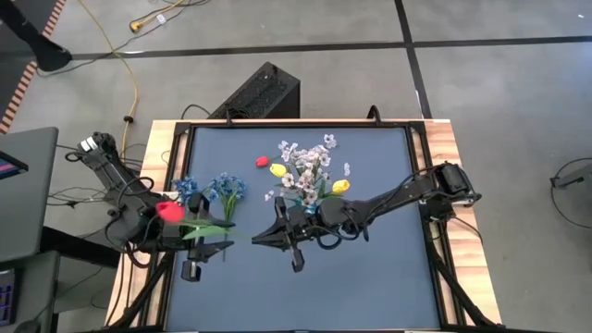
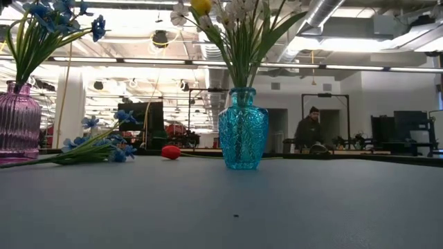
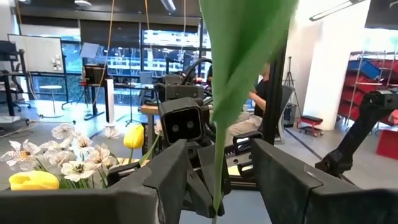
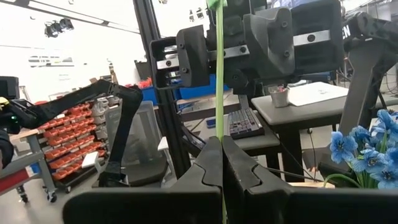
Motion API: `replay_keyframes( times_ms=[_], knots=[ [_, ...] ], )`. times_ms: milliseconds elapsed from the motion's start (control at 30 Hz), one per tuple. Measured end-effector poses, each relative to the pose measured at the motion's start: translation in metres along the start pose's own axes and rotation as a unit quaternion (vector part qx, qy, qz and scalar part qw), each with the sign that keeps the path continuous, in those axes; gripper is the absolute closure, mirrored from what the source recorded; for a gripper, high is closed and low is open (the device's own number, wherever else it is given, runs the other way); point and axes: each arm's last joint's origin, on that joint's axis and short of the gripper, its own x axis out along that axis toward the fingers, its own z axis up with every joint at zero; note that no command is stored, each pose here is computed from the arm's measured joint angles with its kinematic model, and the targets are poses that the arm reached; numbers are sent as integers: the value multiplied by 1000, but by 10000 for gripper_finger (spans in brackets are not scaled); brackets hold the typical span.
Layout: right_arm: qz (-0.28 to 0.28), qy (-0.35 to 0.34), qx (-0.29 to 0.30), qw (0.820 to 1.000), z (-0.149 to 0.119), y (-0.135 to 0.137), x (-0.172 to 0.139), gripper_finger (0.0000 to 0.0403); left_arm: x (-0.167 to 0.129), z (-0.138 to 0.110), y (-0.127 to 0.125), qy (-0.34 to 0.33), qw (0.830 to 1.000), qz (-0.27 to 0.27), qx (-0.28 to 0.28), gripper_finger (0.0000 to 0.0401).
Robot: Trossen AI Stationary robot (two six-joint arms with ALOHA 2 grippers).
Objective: Sort flowers into vase by color
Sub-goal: Put the bottom red tulip into the purple vase
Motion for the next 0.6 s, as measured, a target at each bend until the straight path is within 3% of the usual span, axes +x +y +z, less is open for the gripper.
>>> replay_keyframes(
  times_ms=[200,400,533,600],
  knots=[
    [0,0,0,1000,0,0,0,384,0,0,0,0,1000,6,-1,269],
    [0,1,1,1000,0,0,0,382,0,2,1,-7,1000,11,-7,337],
    [2,0,2,1000,0,1,0,359,0,2,1,-6,1000,11,0,389],
    [3,0,2,1000,0,2,0,343,0,2,1,-6,1000,11,1,395]
  ],
)
